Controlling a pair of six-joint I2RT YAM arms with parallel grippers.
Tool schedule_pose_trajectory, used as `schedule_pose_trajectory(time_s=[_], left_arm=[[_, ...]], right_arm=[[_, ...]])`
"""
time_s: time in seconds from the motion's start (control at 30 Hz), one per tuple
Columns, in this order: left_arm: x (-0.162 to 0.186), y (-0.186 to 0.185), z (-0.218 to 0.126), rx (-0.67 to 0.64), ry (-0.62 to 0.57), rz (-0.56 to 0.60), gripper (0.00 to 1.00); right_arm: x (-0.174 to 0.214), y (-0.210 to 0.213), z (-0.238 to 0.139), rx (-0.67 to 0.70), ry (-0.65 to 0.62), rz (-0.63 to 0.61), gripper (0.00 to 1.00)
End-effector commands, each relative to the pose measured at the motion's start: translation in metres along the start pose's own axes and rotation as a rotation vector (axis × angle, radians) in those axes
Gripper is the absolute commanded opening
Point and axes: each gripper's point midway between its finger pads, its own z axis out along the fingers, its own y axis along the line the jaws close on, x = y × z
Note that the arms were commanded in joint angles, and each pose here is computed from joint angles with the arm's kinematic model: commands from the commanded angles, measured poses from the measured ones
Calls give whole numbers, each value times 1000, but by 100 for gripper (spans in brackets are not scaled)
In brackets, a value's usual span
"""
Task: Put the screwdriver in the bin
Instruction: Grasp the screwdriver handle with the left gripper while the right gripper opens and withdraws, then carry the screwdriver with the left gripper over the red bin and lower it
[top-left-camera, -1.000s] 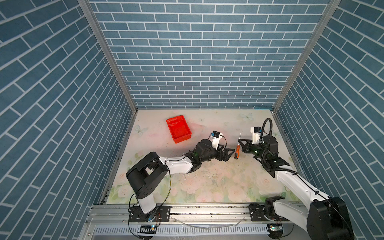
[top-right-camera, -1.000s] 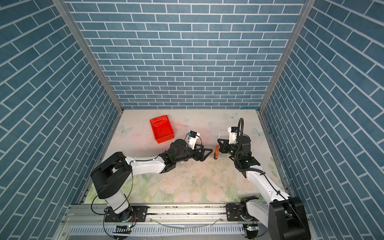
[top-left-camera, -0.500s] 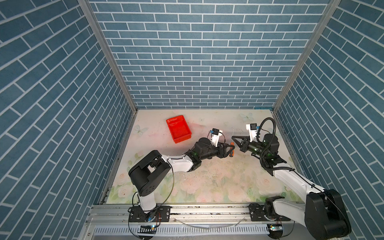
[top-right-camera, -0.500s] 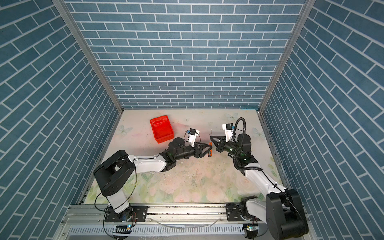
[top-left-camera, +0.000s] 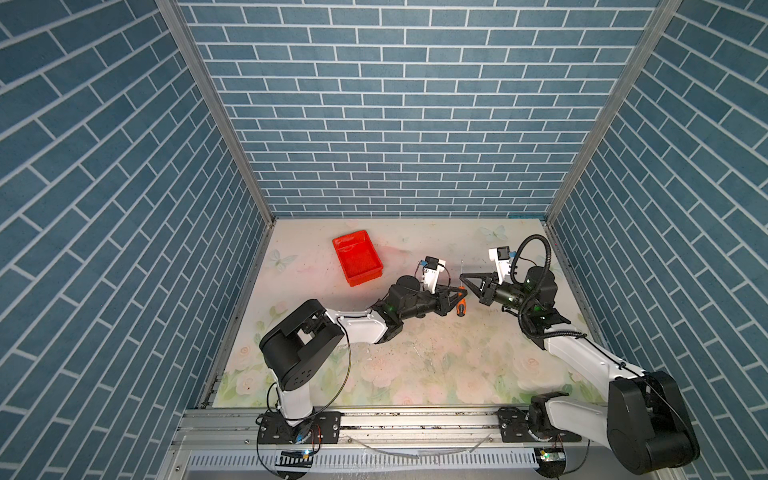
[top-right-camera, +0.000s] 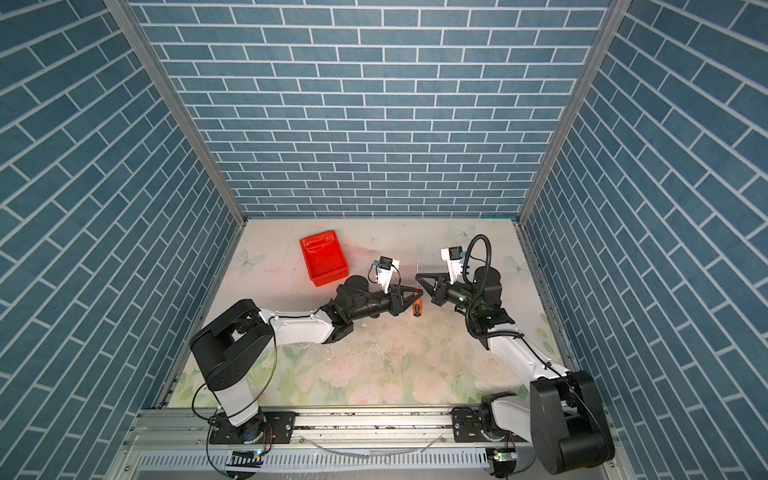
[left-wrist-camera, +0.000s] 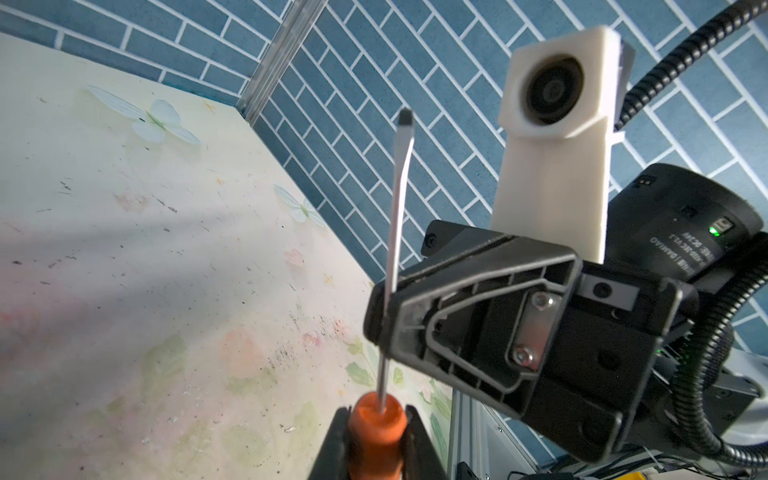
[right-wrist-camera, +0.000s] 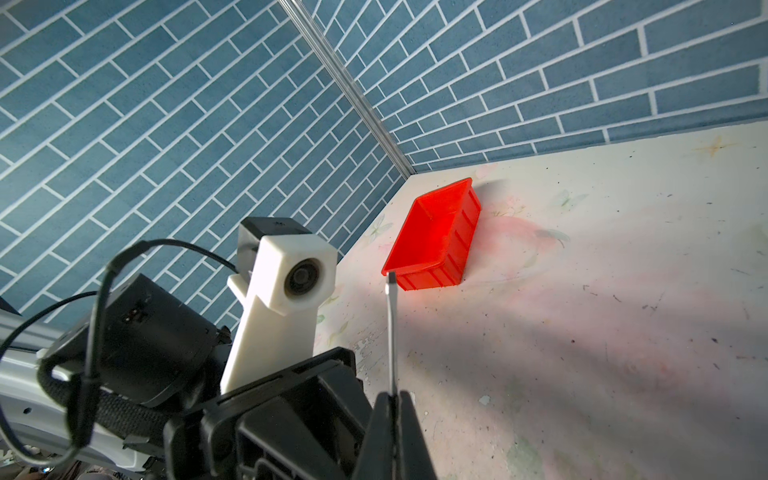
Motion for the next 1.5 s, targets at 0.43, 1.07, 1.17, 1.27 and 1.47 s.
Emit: schedule_pose_trajectory(time_s=[0.43,1.07,1.17,1.27,1.47], left_arm=[[-36,58,-46,-220,-143,-1,0],[-95,169,-163,-860,-54,-80,0],[-109,192,-186,-954,-54,-119,0],[-126,211,-201,-1024,-49,-131,0],[-142,250,-212,-1134,55,-153,0]], right_arm=[[-23,14,-7,34,-43,-110,88],[-16,40,46,17,50,-345,99],[-11,45,60,1,78,-381,99],[-5,50,76,-10,119,-438,99],[-3,58,109,-21,153,-529,99]])
